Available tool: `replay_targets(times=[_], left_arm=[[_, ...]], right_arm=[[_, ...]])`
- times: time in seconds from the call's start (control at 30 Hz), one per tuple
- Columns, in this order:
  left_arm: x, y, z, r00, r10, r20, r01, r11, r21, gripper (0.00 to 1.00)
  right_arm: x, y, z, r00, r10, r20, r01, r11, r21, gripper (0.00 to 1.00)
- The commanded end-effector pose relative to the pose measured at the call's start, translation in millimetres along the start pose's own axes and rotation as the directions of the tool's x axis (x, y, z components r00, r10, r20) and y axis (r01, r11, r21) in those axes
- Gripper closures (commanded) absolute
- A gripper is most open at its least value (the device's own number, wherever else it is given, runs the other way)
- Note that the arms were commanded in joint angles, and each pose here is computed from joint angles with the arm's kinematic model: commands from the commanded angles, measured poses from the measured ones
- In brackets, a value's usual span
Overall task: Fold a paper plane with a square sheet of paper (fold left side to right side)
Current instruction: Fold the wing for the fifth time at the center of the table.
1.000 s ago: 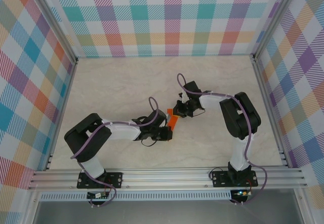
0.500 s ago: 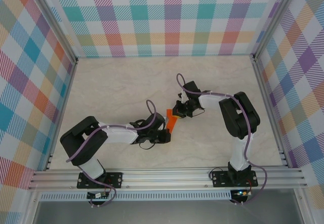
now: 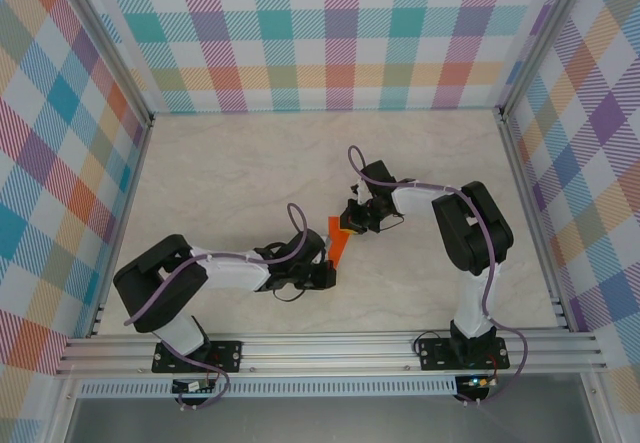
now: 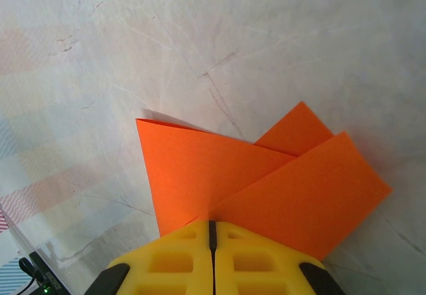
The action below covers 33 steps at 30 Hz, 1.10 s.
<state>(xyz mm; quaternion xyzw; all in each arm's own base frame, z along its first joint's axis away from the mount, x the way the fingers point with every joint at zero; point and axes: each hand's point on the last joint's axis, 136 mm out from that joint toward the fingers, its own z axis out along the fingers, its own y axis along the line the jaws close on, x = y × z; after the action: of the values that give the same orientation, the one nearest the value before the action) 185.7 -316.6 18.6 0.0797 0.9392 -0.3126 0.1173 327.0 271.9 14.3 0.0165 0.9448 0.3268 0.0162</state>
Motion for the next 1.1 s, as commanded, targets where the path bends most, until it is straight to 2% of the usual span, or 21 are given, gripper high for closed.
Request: replay_targets(times=[0.0, 0.2, 0.37, 0.53, 0.63, 0.8, 0.97, 1.07], left_arm=[[56.4, 28.7, -3.5, 0.982, -0.045, -0.181, 0.027, 0.995, -0.1, 0.97], [51.3, 22.3, -14.6, 0.989, -0.041, -0.143, 0.031, 0.997, -0.077, 0.98], [22.6, 0.3, -37.8, 0.997, -0.027, -0.077, 0.025, 0.999, -0.026, 0.96], [-11.4, -16.6, -46.0, 0.997, -0.054, -0.05, 0.058, 0.995, 0.082, 0.95], [-30.1, -25.1, -42.0, 0.999, -0.023, -0.039, 0.026, 0.996, 0.087, 0.96], [-50.8, -17.7, -19.4, 0.999, -0.039, -0.037, 0.041, 0.997, 0.07, 0.97], [-56.6, 2.0, -3.8, 0.998, -0.053, -0.041, 0.053, 0.999, 0.009, 0.98], [-48.4, 8.5, 3.0, 0.996, -0.061, -0.071, 0.06, 0.998, -0.019, 0.99]], right_arm=[[7.5, -45.0, 14.8, 0.999, 0.034, -0.013, -0.032, 0.986, 0.165, 0.94], [6.5, -41.9, 14.9, 1.0, 0.03, -0.01, -0.028, 0.988, 0.149, 0.94], [5.2, -35.8, 12.6, 1.0, 0.02, -0.002, -0.019, 0.992, 0.125, 0.94], [5.4, -34.8, 11.5, 1.0, 0.015, -0.003, -0.014, 0.992, 0.123, 0.94], [5.4, -34.2, 11.5, 1.0, 0.013, -0.003, -0.013, 0.993, 0.12, 0.94], [5.8, -31.5, 10.0, 1.0, 0.009, -0.003, -0.009, 0.994, 0.11, 0.94], [3.3, -24.5, 6.6, 1.0, -0.006, 0.011, 0.005, 0.996, 0.084, 0.94], [-2.1, -12.8, -4.2, 0.998, -0.02, 0.066, 0.017, 0.999, 0.05, 0.94]])
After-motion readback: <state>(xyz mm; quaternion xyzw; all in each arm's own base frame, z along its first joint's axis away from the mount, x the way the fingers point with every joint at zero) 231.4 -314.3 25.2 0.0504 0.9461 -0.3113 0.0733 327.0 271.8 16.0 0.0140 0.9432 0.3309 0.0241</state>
